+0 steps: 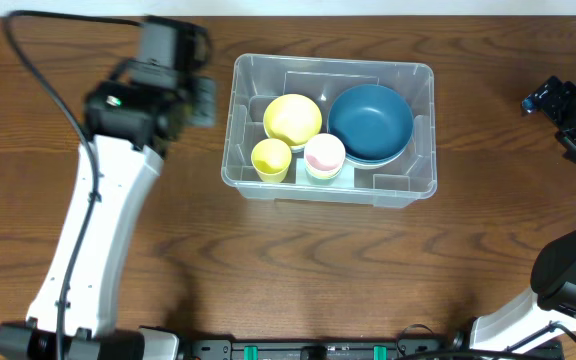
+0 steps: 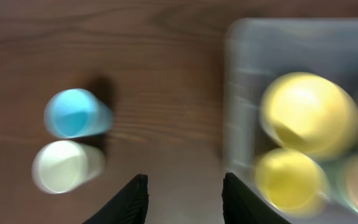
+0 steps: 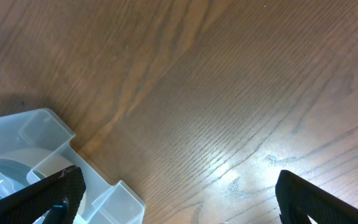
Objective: Pack container
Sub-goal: 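Release the yellow cup and move the left gripper to the blue cup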
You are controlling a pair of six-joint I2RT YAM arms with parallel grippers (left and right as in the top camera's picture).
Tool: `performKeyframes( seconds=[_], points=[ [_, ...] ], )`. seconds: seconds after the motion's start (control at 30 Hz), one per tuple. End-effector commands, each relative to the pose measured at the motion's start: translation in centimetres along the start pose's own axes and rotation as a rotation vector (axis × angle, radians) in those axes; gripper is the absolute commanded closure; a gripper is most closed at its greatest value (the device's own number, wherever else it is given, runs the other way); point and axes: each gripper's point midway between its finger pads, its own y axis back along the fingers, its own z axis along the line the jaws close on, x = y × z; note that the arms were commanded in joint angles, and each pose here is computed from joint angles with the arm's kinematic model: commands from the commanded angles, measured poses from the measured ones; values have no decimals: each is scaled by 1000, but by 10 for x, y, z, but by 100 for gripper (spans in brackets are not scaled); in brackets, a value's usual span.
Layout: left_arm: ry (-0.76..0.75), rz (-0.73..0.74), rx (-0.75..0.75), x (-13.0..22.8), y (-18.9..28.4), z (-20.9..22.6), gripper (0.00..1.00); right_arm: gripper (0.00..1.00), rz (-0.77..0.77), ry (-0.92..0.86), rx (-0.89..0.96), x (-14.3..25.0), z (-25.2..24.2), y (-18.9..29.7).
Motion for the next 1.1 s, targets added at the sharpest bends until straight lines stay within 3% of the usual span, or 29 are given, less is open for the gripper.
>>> performKeyframes(
  seconds=[0.0, 0.27, 0.57, 1.07],
  points=[
    [108, 41, -111, -1, -31, 47, 60, 1, -5, -12, 0, 0, -1, 2],
    [192, 128, -166, 9, -90, 94, 60, 1, -5, -12, 0, 0, -1, 2],
    [45, 166, -160, 11, -144, 94, 59, 1, -5, -12, 0, 0, -1, 2],
    [97, 310, -190, 52, -195, 117, 60, 1, -5, -12, 0, 0, -1, 2]
  ],
)
